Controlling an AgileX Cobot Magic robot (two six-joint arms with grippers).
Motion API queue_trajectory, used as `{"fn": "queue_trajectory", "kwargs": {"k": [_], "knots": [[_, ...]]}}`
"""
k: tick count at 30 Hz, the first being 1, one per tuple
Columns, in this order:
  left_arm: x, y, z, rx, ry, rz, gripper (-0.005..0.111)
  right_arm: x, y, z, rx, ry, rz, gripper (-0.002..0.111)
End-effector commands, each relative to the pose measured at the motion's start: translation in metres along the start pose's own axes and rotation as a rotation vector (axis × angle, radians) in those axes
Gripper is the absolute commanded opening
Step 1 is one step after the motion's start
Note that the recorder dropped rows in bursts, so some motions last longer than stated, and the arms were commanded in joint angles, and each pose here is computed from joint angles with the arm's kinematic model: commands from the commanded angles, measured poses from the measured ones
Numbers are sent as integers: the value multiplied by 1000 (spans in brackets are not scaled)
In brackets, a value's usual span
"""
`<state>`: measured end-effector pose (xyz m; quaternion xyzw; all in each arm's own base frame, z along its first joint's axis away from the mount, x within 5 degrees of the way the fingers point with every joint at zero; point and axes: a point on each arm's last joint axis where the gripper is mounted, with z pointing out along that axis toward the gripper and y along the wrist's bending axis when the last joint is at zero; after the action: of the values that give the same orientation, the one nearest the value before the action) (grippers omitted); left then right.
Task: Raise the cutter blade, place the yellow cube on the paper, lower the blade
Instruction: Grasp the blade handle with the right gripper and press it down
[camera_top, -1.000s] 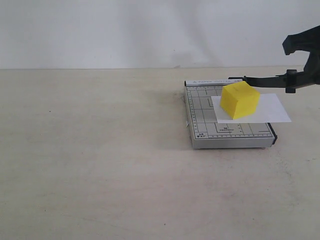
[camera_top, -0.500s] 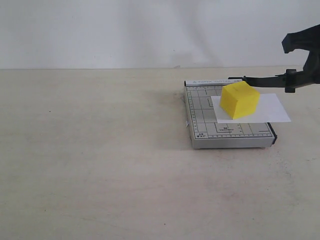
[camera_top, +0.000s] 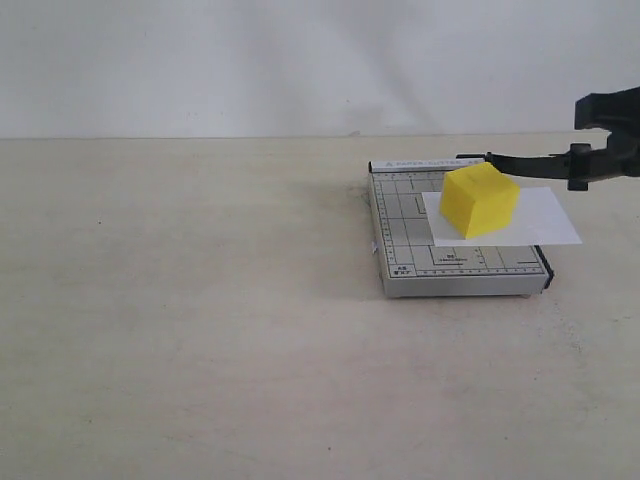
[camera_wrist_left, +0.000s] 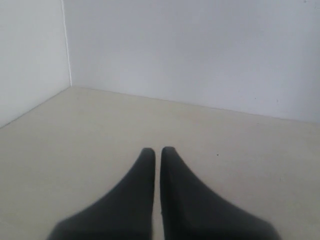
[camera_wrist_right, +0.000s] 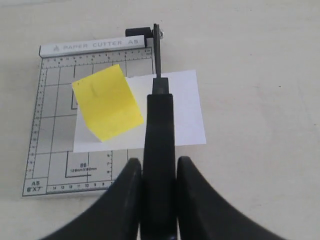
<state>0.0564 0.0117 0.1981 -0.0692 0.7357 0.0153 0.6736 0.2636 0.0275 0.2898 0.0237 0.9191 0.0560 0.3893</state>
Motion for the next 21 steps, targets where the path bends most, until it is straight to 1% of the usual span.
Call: {"fn": "queue_trajectory", "kwargs": {"k": [1,4,7,9,10,12,13,15,17,20,21], "knots": [[-3,2,0,-24,-40,-66,4,37,-3,11,-40,-43,131,0],[-5,2,0,-22,-64,-75,4,56,-8,17,-34,-103,155,0],[-5,2,0,-24,-62,-79,4,74,-10,22,-35,-188,140,0],[-4,3,0,-26,-60,-75,4,85,-7,24,-48,-254,94,0],[-4,3,0,-26,-60,-77,4,94,-2,23,-71,-330,27,0],[-4,3,0,-26,-61,-72,4,106,5,22,-97,-396,-59,0],[-5,3,0,-27,-61,-70,4,108,5,21,-97,-413,-74,0],[-5,3,0,-27,-61,-70,4,117,3,21,-95,-413,-86,0],[-5,3,0,-27,-61,-70,4,128,1,23,-87,-376,-94,0],[-2,1,0,-12,-35,-61,4,147,-3,36,-67,-274,-87,0],[0,0,0,6,-13,-41,4,151,-4,41,-68,-246,-64,0]]}}
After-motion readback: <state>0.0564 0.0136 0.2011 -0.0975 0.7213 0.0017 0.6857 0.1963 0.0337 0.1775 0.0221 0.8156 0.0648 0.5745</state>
